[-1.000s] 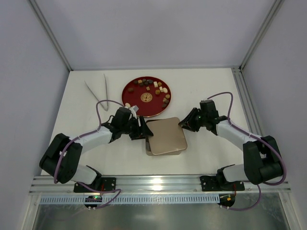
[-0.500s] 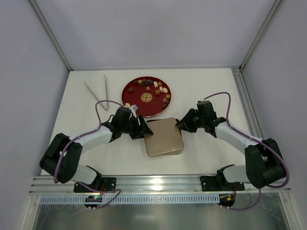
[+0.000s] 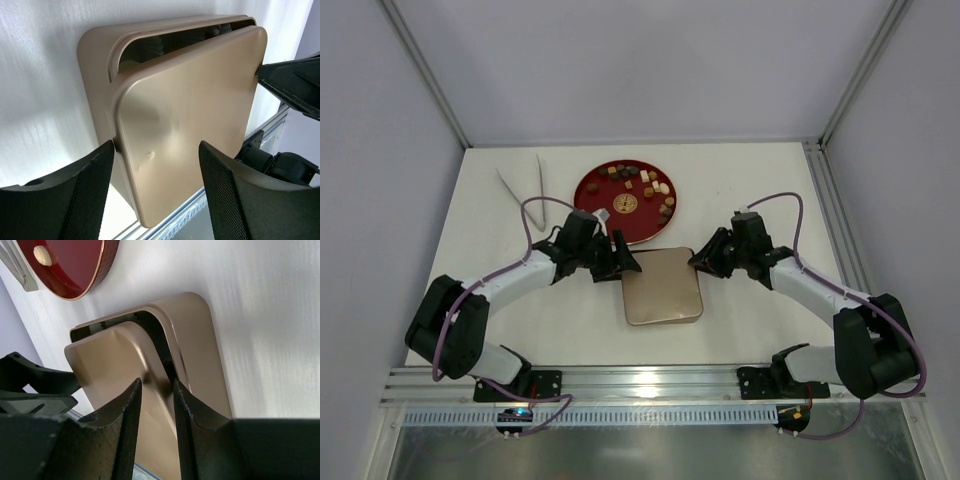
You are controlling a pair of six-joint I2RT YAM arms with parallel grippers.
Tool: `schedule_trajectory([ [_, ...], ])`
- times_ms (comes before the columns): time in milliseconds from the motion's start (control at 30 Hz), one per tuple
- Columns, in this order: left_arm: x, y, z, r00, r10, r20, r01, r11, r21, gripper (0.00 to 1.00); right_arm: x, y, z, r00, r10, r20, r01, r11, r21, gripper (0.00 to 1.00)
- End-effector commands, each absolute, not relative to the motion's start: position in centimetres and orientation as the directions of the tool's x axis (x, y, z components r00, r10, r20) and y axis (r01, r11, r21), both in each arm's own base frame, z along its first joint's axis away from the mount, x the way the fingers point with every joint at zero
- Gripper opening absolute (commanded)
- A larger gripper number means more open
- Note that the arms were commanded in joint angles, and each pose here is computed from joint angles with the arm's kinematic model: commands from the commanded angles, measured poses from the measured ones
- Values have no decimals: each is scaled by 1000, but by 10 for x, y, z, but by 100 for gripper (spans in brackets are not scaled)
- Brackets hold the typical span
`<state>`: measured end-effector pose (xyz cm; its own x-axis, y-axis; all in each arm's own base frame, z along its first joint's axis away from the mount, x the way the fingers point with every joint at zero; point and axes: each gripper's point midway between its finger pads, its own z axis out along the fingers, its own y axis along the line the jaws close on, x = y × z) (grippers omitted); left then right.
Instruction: Pack the chocolate
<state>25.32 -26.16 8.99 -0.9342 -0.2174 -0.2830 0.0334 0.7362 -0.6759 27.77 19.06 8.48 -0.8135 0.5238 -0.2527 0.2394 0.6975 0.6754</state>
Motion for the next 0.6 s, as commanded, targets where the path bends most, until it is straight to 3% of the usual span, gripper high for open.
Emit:
schedule_trajectory([
  [0, 256, -257, 92, -936, -181, -301, 51, 778, -626, 68, 288, 186, 100, -794, 510, -332, 190, 726, 661, 34],
  [300, 263, -256, 88, -952, -147, -270, 36, 819, -573, 68, 289, 182, 95, -806, 457, -375, 152, 774, 615, 35],
  [567, 274, -258, 94, -953, -123, -276, 48, 840, -541, 68, 290, 178, 91, -811, 418, -411, 124, 808, 576, 41],
])
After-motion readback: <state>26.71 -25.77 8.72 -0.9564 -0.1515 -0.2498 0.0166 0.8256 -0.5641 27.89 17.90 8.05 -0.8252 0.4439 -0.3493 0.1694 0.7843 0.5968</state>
